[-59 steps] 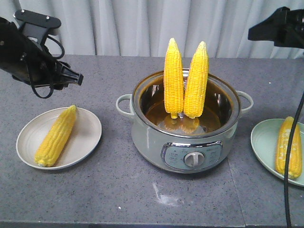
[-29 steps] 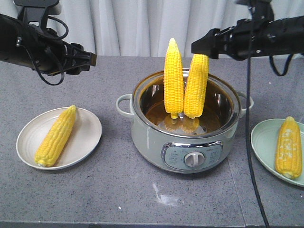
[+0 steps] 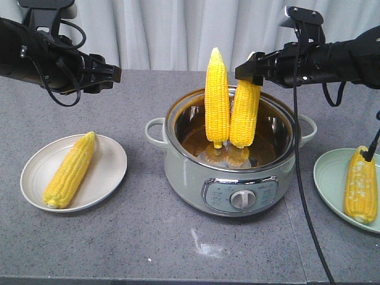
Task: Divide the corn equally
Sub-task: 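Move the right gripper to the next corn cob in the pot and grasp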
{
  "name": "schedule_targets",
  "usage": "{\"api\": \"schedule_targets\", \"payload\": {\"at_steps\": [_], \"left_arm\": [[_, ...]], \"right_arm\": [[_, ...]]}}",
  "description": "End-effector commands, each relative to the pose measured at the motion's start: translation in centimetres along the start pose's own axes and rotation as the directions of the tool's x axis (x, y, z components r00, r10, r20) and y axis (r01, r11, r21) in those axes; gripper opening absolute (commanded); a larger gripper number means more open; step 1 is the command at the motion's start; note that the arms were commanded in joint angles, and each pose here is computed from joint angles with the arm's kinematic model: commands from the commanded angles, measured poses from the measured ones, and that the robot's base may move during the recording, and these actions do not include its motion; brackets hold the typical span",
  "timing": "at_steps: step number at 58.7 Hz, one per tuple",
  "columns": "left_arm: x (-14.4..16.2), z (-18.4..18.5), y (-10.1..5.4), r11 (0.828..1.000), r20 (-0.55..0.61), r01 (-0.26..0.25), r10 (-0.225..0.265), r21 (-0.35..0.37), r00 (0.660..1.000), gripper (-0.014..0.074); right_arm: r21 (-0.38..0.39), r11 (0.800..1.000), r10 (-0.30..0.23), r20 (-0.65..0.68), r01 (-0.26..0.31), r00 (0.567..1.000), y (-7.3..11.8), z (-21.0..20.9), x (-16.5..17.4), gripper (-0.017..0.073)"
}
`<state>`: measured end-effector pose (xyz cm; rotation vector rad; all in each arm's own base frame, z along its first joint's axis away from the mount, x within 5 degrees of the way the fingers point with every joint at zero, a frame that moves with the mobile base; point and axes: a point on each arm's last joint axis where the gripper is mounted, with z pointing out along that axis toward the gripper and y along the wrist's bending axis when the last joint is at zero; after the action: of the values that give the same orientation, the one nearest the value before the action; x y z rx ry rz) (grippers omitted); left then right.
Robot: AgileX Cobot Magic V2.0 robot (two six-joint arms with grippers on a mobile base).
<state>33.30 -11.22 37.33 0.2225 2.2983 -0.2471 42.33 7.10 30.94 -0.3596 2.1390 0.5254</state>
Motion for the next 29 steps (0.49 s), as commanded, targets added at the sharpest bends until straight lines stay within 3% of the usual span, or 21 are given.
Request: {"api": "schedule_targets", "payload": {"at_steps": [1, 9, 25, 29], "left_arm": [[-1.76, -2.61, -0.38, 1.0, 0.138, 0.005, -0.008, 0.027, 0.99, 0.0423], [-1.76, -2.61, -0.38, 1.0, 0.138, 0.006, -0.01, 0.027, 0.99, 0.0423], [-1.79, -2.62, -0.38, 1.0, 0.142, 0.006, -0.01, 0.028, 0.99, 0.0423], [-1.82, -2.62, -0.39, 1.0, 0.145, 0.006, -0.01, 0.028, 0.989, 0.0423]], "right_arm": [[0.013, 1.0, -0.024, 0.102, 0.023, 0.994, 0.9, -2.19, -2.3, 0.0541], [0.012, 1.0, -0.017, 0.101, 0.016, 0.995, 0.9, -2.19, -2.29, 0.0432], [0.019, 1.0, -0.025, 0.106, 0.023, 0.994, 0.81, -2.21, -2.34, 0.003], [0.022, 1.0, -0.025, 0.109, 0.022, 0.994, 0.79, -2.21, -2.37, -0.0015]]}}
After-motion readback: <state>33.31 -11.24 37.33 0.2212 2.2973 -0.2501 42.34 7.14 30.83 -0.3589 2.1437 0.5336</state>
